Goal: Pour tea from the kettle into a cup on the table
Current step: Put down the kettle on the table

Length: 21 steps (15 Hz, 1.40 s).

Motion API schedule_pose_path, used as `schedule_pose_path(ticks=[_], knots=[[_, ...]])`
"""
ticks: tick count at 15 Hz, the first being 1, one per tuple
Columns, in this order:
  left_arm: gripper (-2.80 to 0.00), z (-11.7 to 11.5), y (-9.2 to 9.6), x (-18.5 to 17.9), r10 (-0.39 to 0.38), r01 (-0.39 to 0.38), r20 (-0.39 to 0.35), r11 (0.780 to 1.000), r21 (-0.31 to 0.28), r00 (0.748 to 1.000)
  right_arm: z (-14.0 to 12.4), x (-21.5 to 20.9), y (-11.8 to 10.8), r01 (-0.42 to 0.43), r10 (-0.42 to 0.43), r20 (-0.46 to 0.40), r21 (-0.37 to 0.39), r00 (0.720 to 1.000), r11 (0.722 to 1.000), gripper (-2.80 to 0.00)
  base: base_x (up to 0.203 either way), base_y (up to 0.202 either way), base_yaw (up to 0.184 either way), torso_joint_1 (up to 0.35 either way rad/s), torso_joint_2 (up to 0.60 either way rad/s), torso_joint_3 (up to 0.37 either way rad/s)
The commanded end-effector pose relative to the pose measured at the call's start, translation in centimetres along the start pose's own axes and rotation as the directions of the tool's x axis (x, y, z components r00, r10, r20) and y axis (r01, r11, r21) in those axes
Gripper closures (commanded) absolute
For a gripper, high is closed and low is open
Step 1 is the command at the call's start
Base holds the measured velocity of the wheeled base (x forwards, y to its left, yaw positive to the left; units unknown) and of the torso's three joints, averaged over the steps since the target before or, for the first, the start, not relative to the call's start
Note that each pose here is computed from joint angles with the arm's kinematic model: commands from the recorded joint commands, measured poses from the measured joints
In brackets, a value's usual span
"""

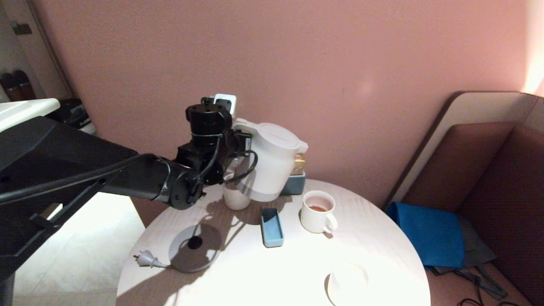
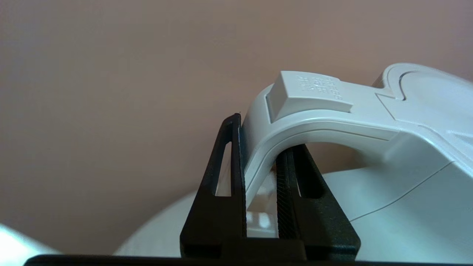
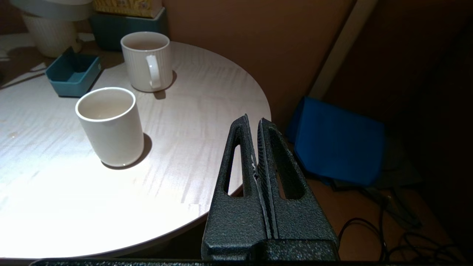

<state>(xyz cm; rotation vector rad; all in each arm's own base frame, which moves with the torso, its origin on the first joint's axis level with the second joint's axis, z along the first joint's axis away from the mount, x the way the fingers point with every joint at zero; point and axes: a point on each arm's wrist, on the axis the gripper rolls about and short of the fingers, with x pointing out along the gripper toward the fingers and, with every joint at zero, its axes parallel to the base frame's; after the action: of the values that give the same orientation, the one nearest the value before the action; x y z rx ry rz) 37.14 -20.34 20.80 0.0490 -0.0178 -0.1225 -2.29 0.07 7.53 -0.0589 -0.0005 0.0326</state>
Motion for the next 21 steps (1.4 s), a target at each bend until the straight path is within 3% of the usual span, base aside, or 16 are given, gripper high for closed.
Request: schedule_pose_path(ticks=[1, 4, 9, 11, 16, 21], knots=[[0.00, 0.3, 1.3, -2.5, 0.002, -0.003, -0.025, 0.999, -0.042, 1.000, 0.0, 0.0, 0.0, -0.001, 0.001, -0.001, -0.001, 1.000, 1.000, 0.00, 0.000, 0.000, 0.000, 0.000, 0.00, 0.000], [0.00, 0.2, 3.8, -5.0, 0.012, -0.020, -0.057, 0.991, -0.134, 0.998, 0.0, 0.0, 0.0, -0.001, 0.001, -0.001, -0.001, 1.000, 1.000, 0.00, 0.000, 0.000, 0.000, 0.000, 0.00, 0.000], [0.00, -1.9, 9.5, -7.4, 0.001, -0.030, -0.146, 0.980, -0.195, 0.989, 0.0, 0.0, 0.0, -0.001, 0.001, -0.001, -0.001, 1.000, 1.000, 0.00, 0.000, 0.000, 0.000, 0.000, 0.00, 0.000], [0.00, -2.7, 11.3, -7.6, 0.011, -0.040, -0.136, 0.976, -0.214, 0.991, 0.0, 0.0, 0.0, -0.001, 0.001, -0.001, -0.001, 1.000, 1.000, 0.00, 0.000, 0.000, 0.000, 0.000, 0.00, 0.000], [0.00, -5.1, 14.3, -8.3, 0.015, -0.052, -0.162, 0.972, -0.228, 0.987, 0.0, 0.0, 0.0, -0.001, 0.001, -0.001, -0.001, 1.000, 1.000, 0.00, 0.000, 0.000, 0.000, 0.000, 0.00, 0.000], [0.00, -7.7, 16.7, -8.5, 0.010, -0.041, -0.123, 0.967, -0.253, 0.992, 0.0, 0.0, 0.0, -0.001, 0.001, -0.001, -0.001, 1.000, 1.000, 0.00, 0.000, 0.000, 0.000, 0.000, 0.00, 0.000]])
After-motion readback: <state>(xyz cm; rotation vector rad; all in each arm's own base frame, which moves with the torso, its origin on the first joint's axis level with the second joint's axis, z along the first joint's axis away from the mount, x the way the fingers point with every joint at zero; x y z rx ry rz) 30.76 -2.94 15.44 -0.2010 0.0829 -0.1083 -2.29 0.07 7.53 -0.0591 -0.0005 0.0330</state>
